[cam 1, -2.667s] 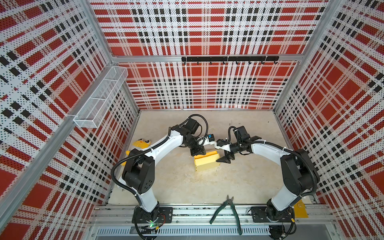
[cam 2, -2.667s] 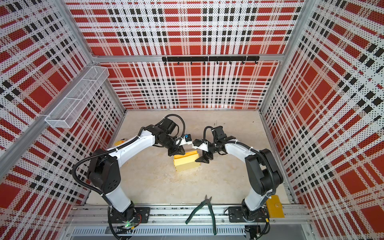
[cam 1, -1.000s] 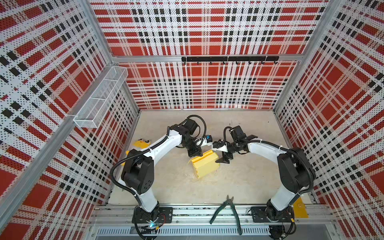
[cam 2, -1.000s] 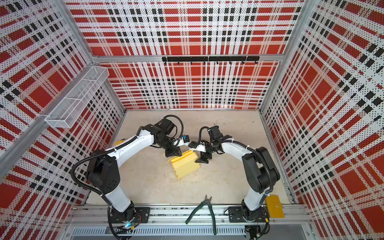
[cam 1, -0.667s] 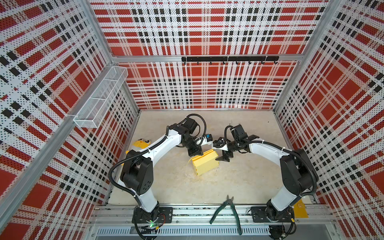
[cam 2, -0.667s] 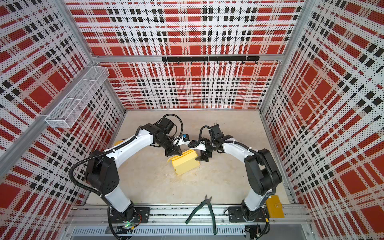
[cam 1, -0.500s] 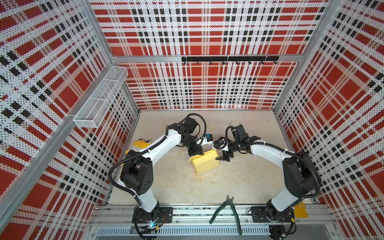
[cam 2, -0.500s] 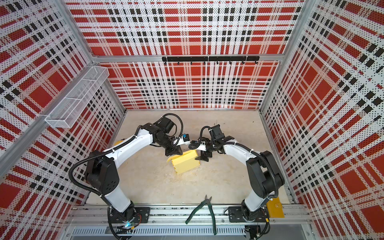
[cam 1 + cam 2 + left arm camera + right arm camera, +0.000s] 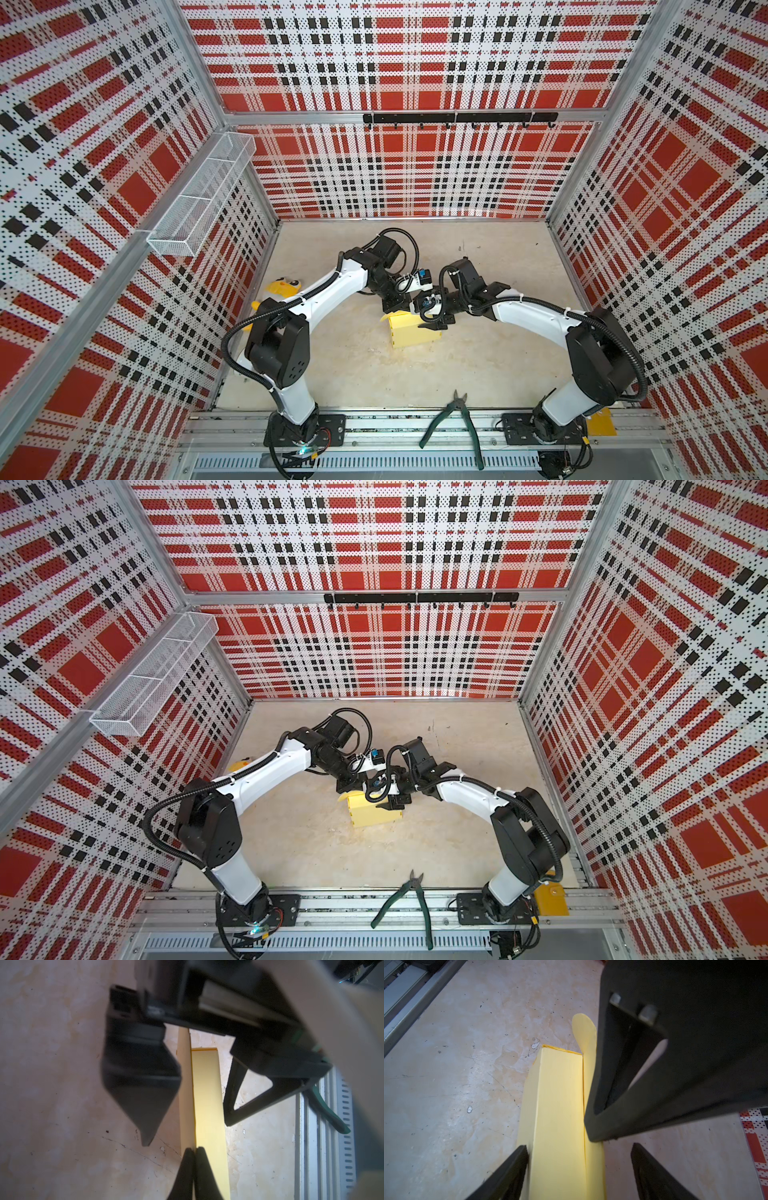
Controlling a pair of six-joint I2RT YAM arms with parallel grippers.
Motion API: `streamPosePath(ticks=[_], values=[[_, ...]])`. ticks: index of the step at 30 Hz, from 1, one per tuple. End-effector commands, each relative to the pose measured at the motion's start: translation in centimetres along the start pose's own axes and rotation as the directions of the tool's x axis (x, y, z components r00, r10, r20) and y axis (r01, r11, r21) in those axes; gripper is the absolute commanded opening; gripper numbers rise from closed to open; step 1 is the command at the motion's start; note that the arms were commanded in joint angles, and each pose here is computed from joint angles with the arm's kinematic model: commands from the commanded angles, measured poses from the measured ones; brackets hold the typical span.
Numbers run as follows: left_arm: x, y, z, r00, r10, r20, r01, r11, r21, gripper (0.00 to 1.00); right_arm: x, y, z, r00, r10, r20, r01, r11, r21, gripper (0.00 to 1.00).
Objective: Fold the paper box
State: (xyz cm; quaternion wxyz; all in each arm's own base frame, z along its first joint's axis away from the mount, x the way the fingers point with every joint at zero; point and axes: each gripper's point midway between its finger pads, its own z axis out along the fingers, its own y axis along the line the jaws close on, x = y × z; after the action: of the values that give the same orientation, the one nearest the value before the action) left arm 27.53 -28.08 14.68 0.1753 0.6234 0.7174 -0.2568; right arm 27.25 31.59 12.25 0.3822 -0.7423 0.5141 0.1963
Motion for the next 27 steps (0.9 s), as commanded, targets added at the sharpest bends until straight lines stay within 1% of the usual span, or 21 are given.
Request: streamPosePath(ticks=[1, 4, 7, 11, 15, 21, 23, 24, 27], values=[[-1.1, -1.1, 0.0, 0.999, 0.017, 0.027, -0.019, 0.999, 0.039, 0.07, -1.2, -1.1, -0.4, 0.998, -0.059, 0.006, 0.059, 0.998, 0.026, 0.80], [-1.0, -1.2, -0.1, 0.999, 0.019, 0.028, -0.020, 0.999, 0.037, 0.07, -0.5, -0.4, -0.4, 0.999, -0.034, -0.030, 0.033, 0.999, -0.019, 0.80], [-1.1, -1.2, -0.1, 0.999, 0.021, 0.028, -0.022, 0.999, 0.035, 0.07, 0.1, 0.2, -0.4, 0.998, -0.023, -0.063, 0.021, 0.999, -0.038, 0.79], [-1.1, -1.2, -0.1, 0.999, 0.024, 0.026, -0.025, 0.999, 0.032, 0.07, 0.5, 0.9, -0.5, 0.996, -0.008, -0.094, 0.002, 0.998, -0.068, 0.73], [-1.1, -1.2, 0.0, 0.999, 0.020, 0.028, -0.022, 0.999, 0.040, 0.07, 0.6, 1.3, -0.2, 0.994, -0.011, -0.106, 0.003, 0.997, -0.077, 0.67], [-1.3, -1.2, -0.1, 0.999, 0.019, 0.030, -0.020, 0.999, 0.036, 0.08, 0.9, 0.9, -0.3, 0.992, -0.010, -0.130, 0.002, 0.998, -0.056, 0.50], [-1.3, -1.2, -0.3, 0.999, 0.018, 0.034, -0.020, 0.999, 0.033, 0.10, 0.9, 0.7, -0.3, 0.992, -0.008, -0.130, 0.002, 0.999, -0.044, 0.47], [-1.4, -1.3, -0.4, 0.999, 0.017, 0.034, -0.018, 0.999, 0.030, 0.13, 0.8, 0.6, -0.3, 0.992, -0.007, -0.129, 0.002, 0.999, -0.037, 0.46], [-1.8, -1.4, -1.4, 0.999, 0.016, 0.043, -0.017, 1.000, 0.011, 0.29, 0.7, 0.3, -0.4, 0.992, 0.002, -0.127, -0.004, 1.000, -0.019, 0.46]])
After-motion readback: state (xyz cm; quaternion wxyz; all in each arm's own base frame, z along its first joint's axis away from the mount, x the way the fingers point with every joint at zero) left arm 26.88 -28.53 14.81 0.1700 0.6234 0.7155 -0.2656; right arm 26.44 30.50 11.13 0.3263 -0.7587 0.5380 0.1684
